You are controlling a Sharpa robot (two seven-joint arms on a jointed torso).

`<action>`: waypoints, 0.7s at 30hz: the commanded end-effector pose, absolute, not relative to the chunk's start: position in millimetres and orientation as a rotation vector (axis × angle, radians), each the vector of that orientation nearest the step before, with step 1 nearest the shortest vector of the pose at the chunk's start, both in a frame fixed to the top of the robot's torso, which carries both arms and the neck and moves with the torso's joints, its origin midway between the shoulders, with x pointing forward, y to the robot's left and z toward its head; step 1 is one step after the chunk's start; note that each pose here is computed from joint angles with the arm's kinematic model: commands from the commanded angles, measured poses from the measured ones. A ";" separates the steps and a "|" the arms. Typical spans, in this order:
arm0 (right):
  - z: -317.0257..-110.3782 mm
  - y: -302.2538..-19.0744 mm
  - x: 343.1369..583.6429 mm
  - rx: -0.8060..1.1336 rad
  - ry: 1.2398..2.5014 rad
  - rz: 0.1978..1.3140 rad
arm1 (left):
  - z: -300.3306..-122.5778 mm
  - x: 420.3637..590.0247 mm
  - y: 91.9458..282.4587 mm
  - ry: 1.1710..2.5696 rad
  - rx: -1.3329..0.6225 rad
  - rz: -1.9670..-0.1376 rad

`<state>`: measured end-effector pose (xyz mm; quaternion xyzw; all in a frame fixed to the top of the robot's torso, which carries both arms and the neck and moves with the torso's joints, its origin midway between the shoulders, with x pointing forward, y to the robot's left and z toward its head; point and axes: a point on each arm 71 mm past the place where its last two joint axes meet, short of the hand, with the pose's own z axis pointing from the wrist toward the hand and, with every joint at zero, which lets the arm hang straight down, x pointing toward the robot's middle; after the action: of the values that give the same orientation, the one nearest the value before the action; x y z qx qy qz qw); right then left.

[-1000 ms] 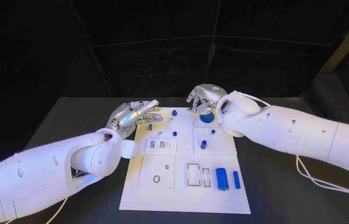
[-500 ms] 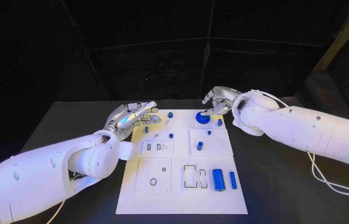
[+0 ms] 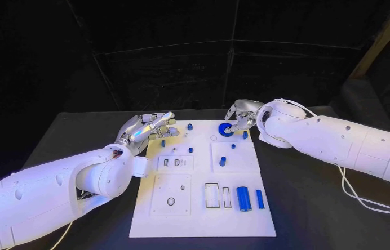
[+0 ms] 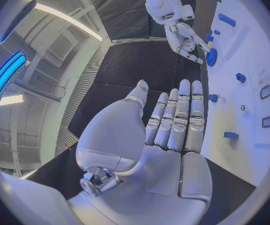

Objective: Assemble the parts on the task board

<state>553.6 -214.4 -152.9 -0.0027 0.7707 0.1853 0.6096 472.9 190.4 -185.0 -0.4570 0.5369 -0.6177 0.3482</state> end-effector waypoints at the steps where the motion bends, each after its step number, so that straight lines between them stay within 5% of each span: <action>1: -153.0 -212.1 553.6 -0.029 1.799 0.419 | -183.7 472.8 188.4 1.398 -1.179 -1.621; 21: -156.1 -208.8 556.4 -0.075 1.821 0.371 | -183.8 473.1 188.6 1.399 -1.179 -1.622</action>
<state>556.1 -209.1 -156.7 -0.0232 0.7825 0.1689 0.5988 473.1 190.1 -185.5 -0.4575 0.5388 -0.6172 0.3455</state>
